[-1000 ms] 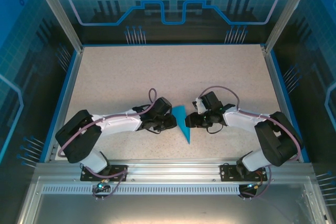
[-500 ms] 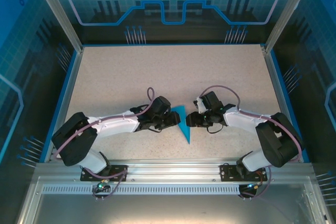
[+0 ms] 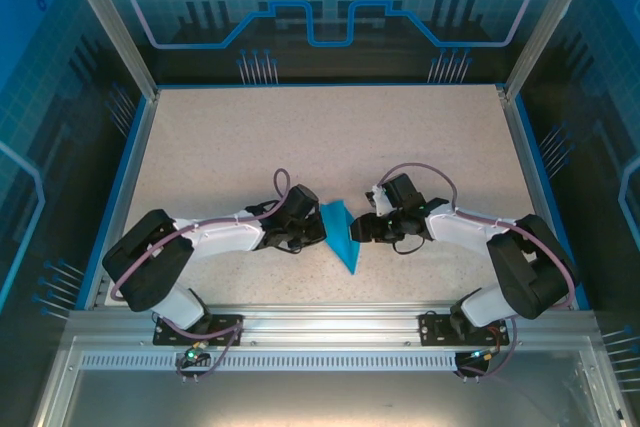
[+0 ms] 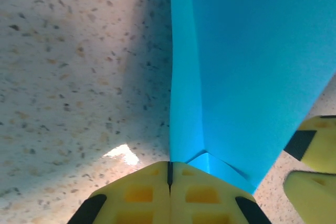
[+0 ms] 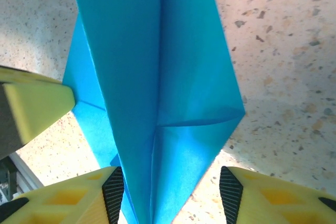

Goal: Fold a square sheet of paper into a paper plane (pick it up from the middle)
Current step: Move a paper plane to the center of the table.

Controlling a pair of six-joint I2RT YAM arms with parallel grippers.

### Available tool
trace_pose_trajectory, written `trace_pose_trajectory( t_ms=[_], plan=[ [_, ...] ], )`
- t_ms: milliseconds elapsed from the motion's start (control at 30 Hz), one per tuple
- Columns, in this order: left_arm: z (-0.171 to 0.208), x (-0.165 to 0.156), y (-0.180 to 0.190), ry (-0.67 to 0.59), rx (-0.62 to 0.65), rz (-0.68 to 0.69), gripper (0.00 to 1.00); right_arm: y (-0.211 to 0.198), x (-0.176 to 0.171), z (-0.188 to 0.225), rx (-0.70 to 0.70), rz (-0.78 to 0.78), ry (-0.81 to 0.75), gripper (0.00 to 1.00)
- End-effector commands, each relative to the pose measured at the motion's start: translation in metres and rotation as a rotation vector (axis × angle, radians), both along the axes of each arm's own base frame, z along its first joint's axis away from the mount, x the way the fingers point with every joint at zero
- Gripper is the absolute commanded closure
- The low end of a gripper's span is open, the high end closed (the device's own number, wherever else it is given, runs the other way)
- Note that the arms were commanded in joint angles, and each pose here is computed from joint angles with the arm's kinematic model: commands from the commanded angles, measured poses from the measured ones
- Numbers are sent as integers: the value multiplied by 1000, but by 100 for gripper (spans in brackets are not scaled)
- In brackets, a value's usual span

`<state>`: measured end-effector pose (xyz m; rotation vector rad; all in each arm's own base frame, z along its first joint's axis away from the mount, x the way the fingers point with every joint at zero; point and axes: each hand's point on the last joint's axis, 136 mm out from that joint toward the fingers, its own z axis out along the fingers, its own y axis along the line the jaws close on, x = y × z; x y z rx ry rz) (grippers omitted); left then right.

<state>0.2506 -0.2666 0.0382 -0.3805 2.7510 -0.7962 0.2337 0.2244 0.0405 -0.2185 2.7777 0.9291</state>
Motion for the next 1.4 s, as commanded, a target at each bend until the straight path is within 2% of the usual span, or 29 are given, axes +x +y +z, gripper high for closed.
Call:
trace_pose_trajectory(
  t_ms=[0, 333, 433, 500, 600, 733, 933, 1133, 1300, 1367],
  plan=[
    [5, 1, -2, -20, -22, -47, 100, 16, -2, 5, 39, 62, -4, 44],
    [-2, 0, 0, -2, -27, -47, 100, 24, -4, 0, -10, 88, 0, 43],
    [-3, 0, 2, -1, -22, -47, 100, 11, 0, -6, -101, 48, -15, 42],
    [-5, -1, 3, 5, -17, -45, 100, 9, 2, -3, -105, 36, -26, 40],
    [-6, -2, 3, 9, -13, -47, 100, 21, -3, 1, -70, 85, -10, 39],
    [-7, -1, 3, 11, -11, -43, 100, 33, -11, -7, -104, 129, -2, 40],
    [-10, -3, 4, 19, -4, -45, 100, 42, -17, -17, -169, 144, 2, 49],
    [-10, -4, 5, 19, -8, -41, 100, 36, -20, -24, -313, 133, -10, 69],
    [-2, -2, 4, 0, -28, -35, 100, 34, -15, -11, -447, 129, -60, 86],
    [6, -1, 5, -21, -39, -27, 95, 31, -11, -4, -488, 125, -83, 92]
  ],
)
